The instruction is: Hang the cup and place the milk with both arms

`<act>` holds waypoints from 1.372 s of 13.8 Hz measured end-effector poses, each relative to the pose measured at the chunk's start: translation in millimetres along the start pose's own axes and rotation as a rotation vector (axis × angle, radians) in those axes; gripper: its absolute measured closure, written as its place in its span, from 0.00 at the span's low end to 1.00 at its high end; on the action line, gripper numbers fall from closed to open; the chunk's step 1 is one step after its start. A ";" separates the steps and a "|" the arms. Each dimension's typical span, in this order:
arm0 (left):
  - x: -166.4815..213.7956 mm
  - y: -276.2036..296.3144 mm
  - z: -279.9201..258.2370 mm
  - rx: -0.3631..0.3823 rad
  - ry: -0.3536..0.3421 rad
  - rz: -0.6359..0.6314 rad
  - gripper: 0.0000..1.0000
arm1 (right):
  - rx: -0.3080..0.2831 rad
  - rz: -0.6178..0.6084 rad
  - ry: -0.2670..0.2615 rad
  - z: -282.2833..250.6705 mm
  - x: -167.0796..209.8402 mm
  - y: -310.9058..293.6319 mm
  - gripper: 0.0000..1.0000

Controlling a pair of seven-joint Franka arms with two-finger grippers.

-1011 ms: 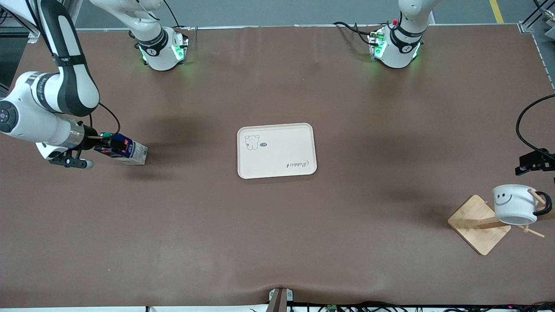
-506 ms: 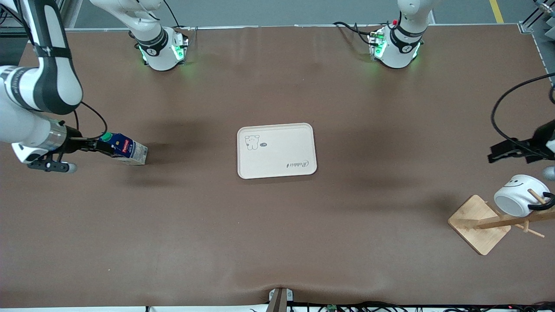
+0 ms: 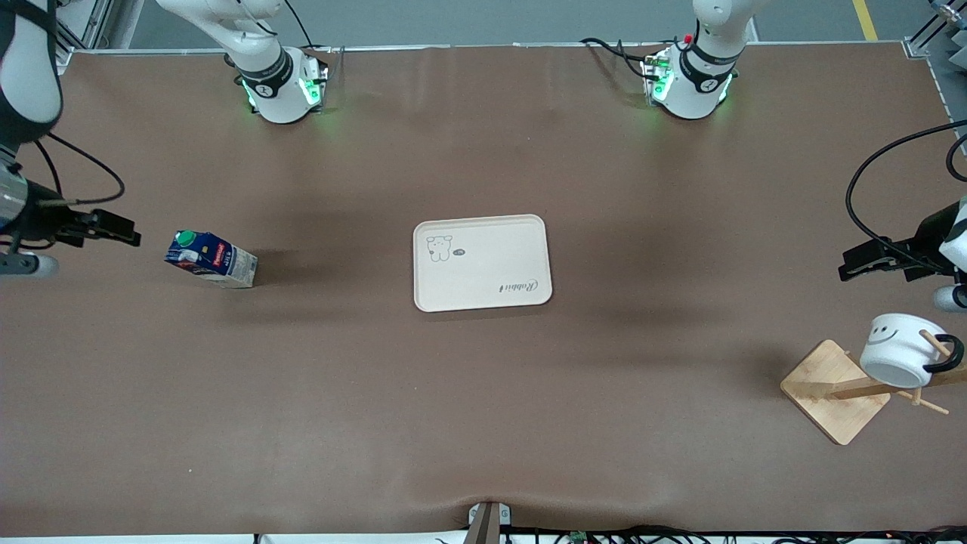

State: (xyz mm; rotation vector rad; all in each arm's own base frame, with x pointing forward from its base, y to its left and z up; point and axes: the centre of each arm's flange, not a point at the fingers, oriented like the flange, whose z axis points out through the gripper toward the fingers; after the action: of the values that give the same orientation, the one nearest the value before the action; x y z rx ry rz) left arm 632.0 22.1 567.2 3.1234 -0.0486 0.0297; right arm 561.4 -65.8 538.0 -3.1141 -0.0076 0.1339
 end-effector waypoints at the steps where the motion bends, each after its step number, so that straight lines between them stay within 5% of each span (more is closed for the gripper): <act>1: 0.6 1.4 -5.7 0.000 0.011 0.004 0.00 | 0.001 -0.007 -0.004 -13.8 -10.4 -3.5 0.00; 4: -2.3 2.5 -15.8 0.002 0.005 0.004 0.00 | 0.004 -0.020 -0.044 -55.4 -40.1 -13.3 0.00; 9: -10.6 4.3 -24.4 0.011 -0.026 0.004 0.00 | -0.009 0.008 0.031 -105.9 -49.3 -2.5 0.00; 12: -18.3 12.4 -43.1 0.030 -0.003 0.008 0.00 | -0.014 0.054 0.087 -112.1 -41.4 2.6 0.00; 19: -46.6 40.3 -75.1 0.106 -0.003 0.009 0.00 | -0.010 0.063 0.079 -96.4 -24.4 6.6 0.00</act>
State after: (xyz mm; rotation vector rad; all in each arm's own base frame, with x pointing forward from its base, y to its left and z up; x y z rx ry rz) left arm 582.7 -15.3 642.0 3.2294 -0.0637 0.0289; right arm 545.4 -74.9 636.0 -3.1286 0.0916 0.0119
